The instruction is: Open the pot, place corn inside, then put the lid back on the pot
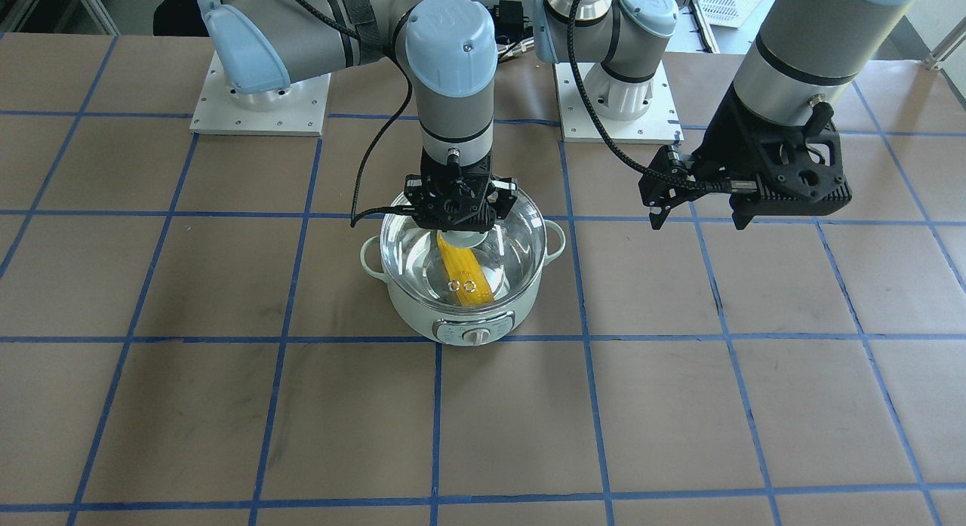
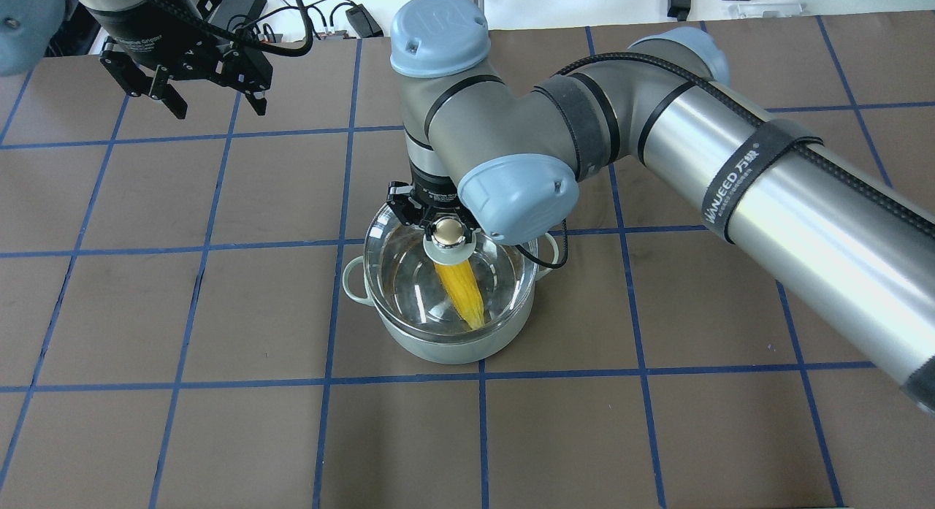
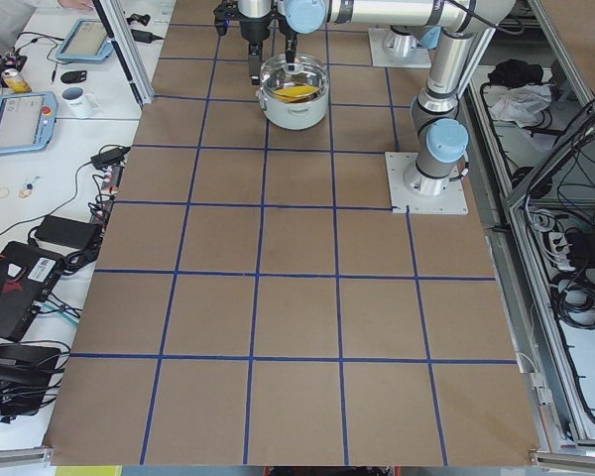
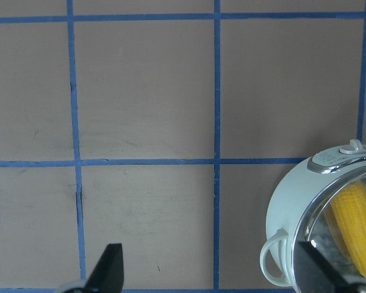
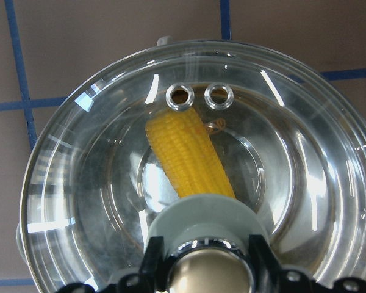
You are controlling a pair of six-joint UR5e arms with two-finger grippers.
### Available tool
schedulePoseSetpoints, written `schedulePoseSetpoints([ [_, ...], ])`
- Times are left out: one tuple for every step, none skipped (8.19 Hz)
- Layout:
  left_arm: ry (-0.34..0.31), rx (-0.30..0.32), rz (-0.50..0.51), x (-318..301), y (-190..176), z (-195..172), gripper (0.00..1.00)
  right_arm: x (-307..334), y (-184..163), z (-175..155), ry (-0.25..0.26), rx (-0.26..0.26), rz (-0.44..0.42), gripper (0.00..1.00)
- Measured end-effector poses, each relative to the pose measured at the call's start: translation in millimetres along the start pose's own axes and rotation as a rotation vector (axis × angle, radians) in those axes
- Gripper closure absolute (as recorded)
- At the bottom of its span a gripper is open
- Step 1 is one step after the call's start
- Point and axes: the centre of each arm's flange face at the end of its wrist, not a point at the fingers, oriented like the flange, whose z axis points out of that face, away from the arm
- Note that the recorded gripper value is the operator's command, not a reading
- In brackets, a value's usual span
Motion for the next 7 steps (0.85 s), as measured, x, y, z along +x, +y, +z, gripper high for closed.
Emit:
schedulePoseSetpoints([
  [0.000,-0.001,0.000,0.0,0.1,0.3,0.00,0.4,0.4,3.5,0.002,-0.003,0.000,1.00],
  [0.000,-0.002,0.000,0.0,0.2,0.5,0.00,0.7,0.8,6.3,0.002,-0.007,0.001,1.00],
  [0.000,-0.003,0.000,0.1,0.4,0.7,0.00,0.3,1.3,7.2,-0.004,-0.009,0.001,1.00],
  [0.000,-0.005,0.000,0.0,0.5,0.8,0.00,-0.7,1.9,8.0,-0.010,-0.013,0.000,1.00],
  [0.000,-0.005,0.000,0.0,0.5,0.8,0.00,-1.3,2.2,8.4,-0.014,-0.016,0.000,1.00],
  [0.000,-0.004,0.000,0.0,0.5,0.8,0.00,-1.5,2.4,9.5,-0.015,-0.019,-0.001,1.00],
  [0.000,-0.005,-0.001,0.1,0.5,1.1,0.00,-1.6,2.6,10.0,-0.016,-0.021,-0.003,1.00],
])
